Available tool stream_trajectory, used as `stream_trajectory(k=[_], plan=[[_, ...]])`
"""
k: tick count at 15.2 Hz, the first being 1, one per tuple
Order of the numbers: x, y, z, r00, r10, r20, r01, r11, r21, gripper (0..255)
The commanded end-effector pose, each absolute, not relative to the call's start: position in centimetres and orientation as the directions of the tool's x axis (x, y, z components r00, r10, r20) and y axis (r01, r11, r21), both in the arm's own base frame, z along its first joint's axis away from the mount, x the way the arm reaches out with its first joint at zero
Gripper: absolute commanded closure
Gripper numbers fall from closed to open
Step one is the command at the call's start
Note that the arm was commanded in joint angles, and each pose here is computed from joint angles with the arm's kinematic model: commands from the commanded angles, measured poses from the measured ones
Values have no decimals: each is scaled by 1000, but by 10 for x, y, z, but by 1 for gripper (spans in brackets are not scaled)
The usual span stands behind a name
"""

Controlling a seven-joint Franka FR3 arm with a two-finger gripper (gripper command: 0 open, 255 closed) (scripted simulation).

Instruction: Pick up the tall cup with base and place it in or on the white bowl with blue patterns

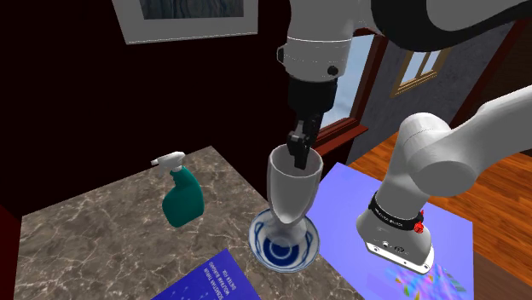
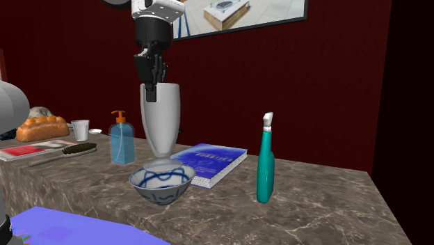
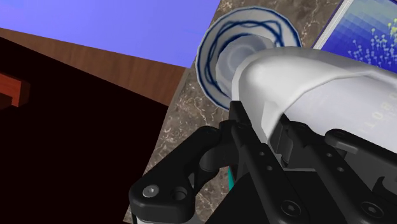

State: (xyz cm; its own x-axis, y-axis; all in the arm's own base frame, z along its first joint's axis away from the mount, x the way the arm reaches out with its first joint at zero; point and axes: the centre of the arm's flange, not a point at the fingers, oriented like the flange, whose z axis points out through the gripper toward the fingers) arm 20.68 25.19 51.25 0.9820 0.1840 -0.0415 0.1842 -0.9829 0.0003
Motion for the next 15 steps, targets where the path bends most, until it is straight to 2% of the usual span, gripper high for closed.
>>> stream_trajectory(k=[1,4,11,12,15], plan=[[207,252,502,982,184,-40,184,-983,0,255],[207,252,485,982,184,-40,184,-983,0,255],[207,252,485,982,184,-40,184,-983,0,255],[207,252,485,982,184,-40,184,-983,0,0],[207,252,485,982,184,-40,184,-983,0,0]])
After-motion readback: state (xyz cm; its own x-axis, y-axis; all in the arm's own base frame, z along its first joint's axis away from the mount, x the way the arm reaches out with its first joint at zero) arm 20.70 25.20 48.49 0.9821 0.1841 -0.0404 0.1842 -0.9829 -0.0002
